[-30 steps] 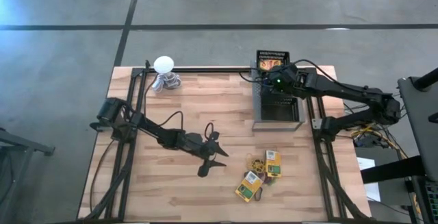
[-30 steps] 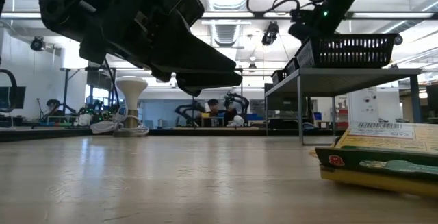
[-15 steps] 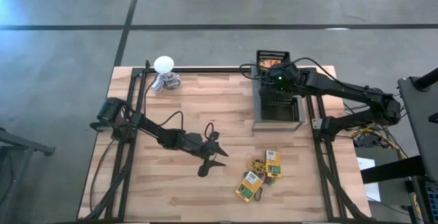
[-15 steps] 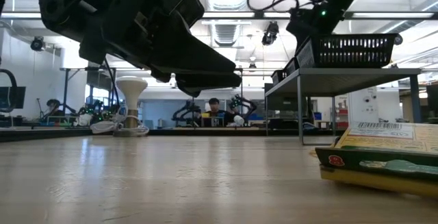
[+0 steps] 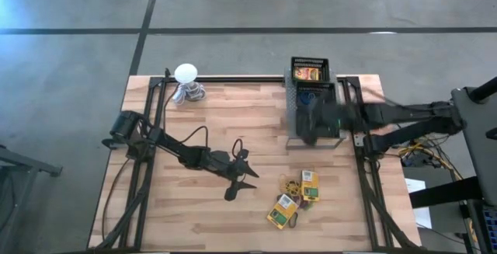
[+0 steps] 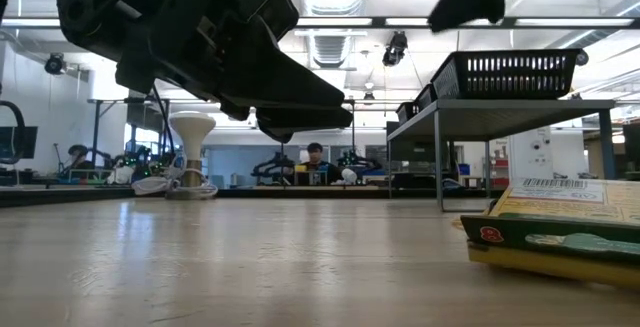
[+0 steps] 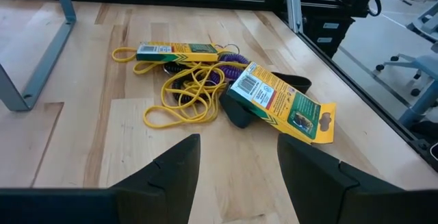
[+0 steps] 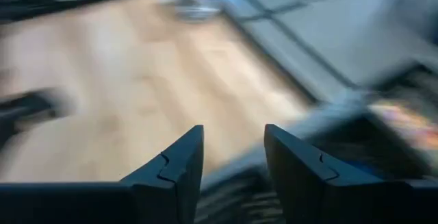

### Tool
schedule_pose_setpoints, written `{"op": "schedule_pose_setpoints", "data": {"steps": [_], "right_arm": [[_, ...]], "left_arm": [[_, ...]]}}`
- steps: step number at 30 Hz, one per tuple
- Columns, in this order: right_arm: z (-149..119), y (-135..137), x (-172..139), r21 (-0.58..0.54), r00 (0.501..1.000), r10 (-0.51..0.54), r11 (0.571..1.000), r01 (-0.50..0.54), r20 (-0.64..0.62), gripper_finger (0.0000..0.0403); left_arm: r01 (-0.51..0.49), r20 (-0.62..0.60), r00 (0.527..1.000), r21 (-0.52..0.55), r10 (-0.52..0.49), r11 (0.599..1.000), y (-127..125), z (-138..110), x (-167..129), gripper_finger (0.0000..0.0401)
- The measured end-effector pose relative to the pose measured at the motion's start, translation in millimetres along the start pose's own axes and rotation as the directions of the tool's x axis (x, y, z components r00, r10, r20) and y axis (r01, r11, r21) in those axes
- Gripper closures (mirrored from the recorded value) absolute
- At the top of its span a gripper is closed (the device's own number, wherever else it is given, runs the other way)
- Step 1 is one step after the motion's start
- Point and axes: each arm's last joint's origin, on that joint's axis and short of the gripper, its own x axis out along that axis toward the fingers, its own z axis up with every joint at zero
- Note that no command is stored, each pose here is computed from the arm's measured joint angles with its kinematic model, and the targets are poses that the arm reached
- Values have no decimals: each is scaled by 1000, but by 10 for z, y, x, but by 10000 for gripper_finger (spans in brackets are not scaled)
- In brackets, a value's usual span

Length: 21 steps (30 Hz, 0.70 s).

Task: Pick & Place Office Desk Supplies
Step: Put the yellow rubber band into the bottom black bin on the shelf

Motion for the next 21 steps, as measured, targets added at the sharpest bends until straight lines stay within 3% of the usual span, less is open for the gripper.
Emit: {"op": "schedule_pose_setpoints", "data": {"steps": [5, 10, 16, 21], "right_arm": [[-352, 772, -223, -138, 986, 168, 976, -166, 3, 272], [-875, 1361, -421, -193, 952, 294, 933, -305, -83, 284], [-1467, 1766, -415, -106, 912, 314, 930, -351, -266, 293], [-1663, 1945, -169, -59, 870, 268, 946, -319, -414, 299]], "left_arm": [[0, 0, 1000, -8, 0, 1000, -1, 0, 0, 201], [0, 0, 1000, -9, 0, 1000, -1, 0, 0, 201], [-20, 5, 1000, -9, 21, 1000, 3, 2, 0, 201], [-30, 9, 999, -9, 31, 999, 5, 6, 0, 201]]}}
